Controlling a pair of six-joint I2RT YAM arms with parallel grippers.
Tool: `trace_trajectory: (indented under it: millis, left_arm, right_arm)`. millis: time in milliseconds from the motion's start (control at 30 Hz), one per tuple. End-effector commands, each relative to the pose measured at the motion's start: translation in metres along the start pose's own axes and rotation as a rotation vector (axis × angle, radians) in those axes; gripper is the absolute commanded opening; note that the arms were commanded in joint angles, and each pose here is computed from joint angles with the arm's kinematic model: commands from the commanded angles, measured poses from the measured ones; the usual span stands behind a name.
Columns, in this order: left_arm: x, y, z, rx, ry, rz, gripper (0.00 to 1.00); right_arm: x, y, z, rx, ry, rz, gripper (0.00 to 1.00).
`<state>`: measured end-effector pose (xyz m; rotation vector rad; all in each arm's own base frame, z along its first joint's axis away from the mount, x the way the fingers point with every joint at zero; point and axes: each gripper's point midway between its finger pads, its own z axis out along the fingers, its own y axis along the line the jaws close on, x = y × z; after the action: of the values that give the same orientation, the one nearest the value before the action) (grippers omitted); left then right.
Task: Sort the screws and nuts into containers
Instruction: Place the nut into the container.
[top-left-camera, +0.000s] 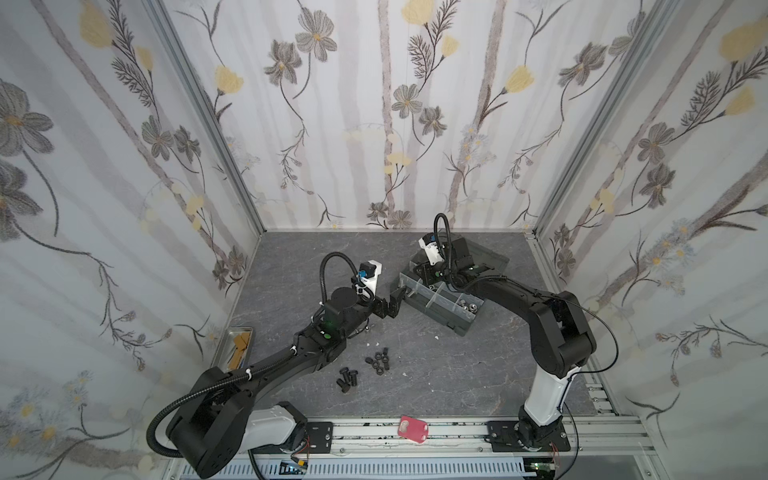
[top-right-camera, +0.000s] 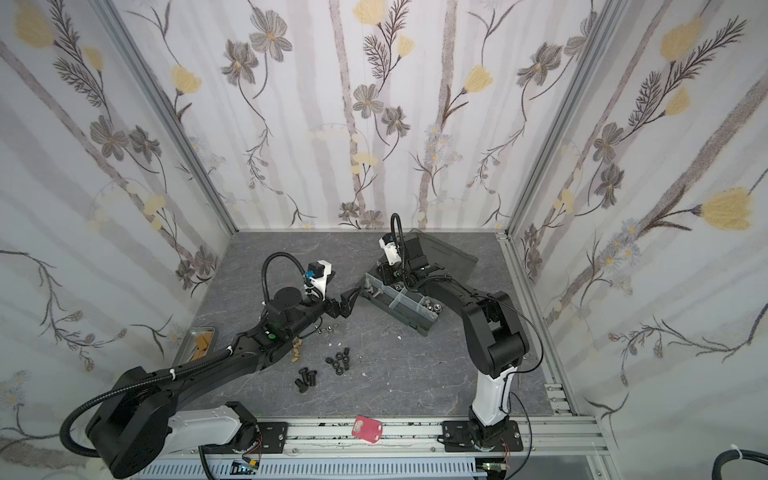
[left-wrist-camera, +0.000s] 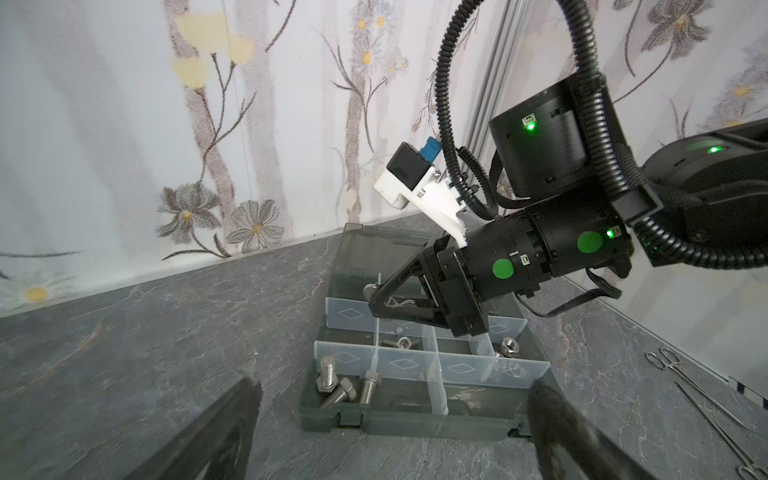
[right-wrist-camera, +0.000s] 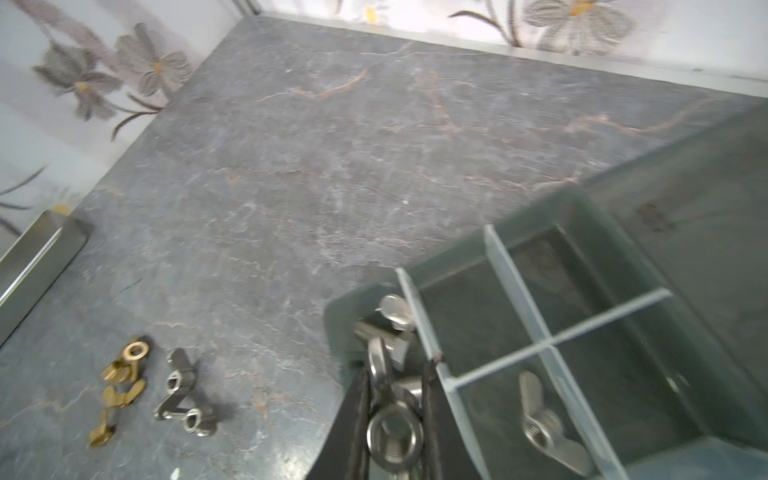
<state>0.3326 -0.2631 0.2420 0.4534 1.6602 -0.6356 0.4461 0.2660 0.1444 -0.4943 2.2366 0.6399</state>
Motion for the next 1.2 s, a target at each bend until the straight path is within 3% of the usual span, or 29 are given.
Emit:
trace_trajectory:
  millis: [0, 200, 600, 767, 1167]
  left_arm:
    - [-0.001, -0.008, 0.013, 0.045, 0.004, 0.019, 1.00]
    - [0.015, -0.006, 0.024, 0.045, 0.049, -0.012, 1.00]
    - [0.025, 0.004, 0.022, -0.005, 0.063, -0.016, 1.00]
    - [0.024, 0.004, 0.024, -0.006, 0.059, -0.012, 1.00]
    - [0.010, 0.012, 0.002, -0.058, -0.024, -0.008, 1.00]
  right_arm:
    - [0.006, -0.029, -0.010, 0.088, 0.001, 0.047, 0.07]
    - [0.029, -0.055, -0.009, 0.149, 0.058, 0.074, 0.07]
    - [0.050, -0.057, 0.015, 0.113, 0.134, 0.082, 0.15]
    - [0.049, -0.054, 0.014, 0.107, 0.132, 0.079, 0.35]
    - [0.021, -0.031, -0.008, 0.074, 0.043, 0.033, 0.36]
